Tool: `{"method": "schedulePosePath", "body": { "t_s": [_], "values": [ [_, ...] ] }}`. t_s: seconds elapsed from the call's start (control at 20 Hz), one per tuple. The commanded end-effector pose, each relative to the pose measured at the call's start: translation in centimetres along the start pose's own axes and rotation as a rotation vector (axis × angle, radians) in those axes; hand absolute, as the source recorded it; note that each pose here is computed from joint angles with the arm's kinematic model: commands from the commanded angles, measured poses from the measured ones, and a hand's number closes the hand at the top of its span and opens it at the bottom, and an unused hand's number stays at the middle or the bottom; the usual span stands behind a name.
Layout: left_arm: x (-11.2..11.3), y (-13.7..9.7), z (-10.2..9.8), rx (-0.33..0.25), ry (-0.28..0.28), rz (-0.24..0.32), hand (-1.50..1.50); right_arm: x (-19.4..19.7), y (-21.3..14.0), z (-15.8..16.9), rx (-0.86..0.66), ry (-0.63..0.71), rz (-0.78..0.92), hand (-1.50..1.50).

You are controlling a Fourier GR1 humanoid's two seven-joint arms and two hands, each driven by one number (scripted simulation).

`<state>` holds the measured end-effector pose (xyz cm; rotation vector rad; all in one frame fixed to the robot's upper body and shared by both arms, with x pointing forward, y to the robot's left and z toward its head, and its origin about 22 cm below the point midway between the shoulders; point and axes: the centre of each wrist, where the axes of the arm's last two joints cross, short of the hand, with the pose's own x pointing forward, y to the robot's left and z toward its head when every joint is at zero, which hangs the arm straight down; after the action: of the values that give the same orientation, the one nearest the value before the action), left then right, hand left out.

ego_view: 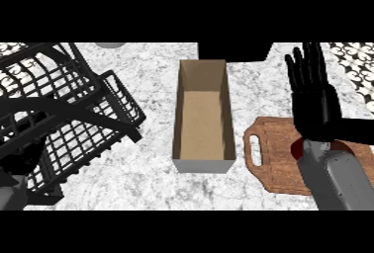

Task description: Pick the can from the cutting board and place it in the cardboard box

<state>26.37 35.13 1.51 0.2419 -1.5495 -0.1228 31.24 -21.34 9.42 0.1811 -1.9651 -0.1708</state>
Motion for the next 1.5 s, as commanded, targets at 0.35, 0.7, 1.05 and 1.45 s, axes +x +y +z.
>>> {"method": "schedulePosePath", "body": {
  "t_s": [0.35, 0.7, 1.05, 1.45],
  "values": [
    [2.4, 1.4, 0.5, 0.083, 0.208, -0.247, 0.00, 4.3, -11.6, 1.7, 0.472, 0.171, 0.727, -1.50],
    [2.2, 0.8, 0.7, 0.173, 0.155, -0.311, 0.00, -0.6, -21.1, 10.6, 0.414, 0.167, 0.357, -1.50],
    [1.9, -0.7, 0.3, 0.147, 0.160, -0.328, 0.00, 3.2, -26.8, 8.2, 0.572, 0.091, 0.670, -1.50],
    [2.1, -0.4, -0.3, 0.162, 0.133, -0.346, 0.00, 5.6, -26.5, 4.1, 0.878, 0.285, 0.987, -1.50]
  ]
}}
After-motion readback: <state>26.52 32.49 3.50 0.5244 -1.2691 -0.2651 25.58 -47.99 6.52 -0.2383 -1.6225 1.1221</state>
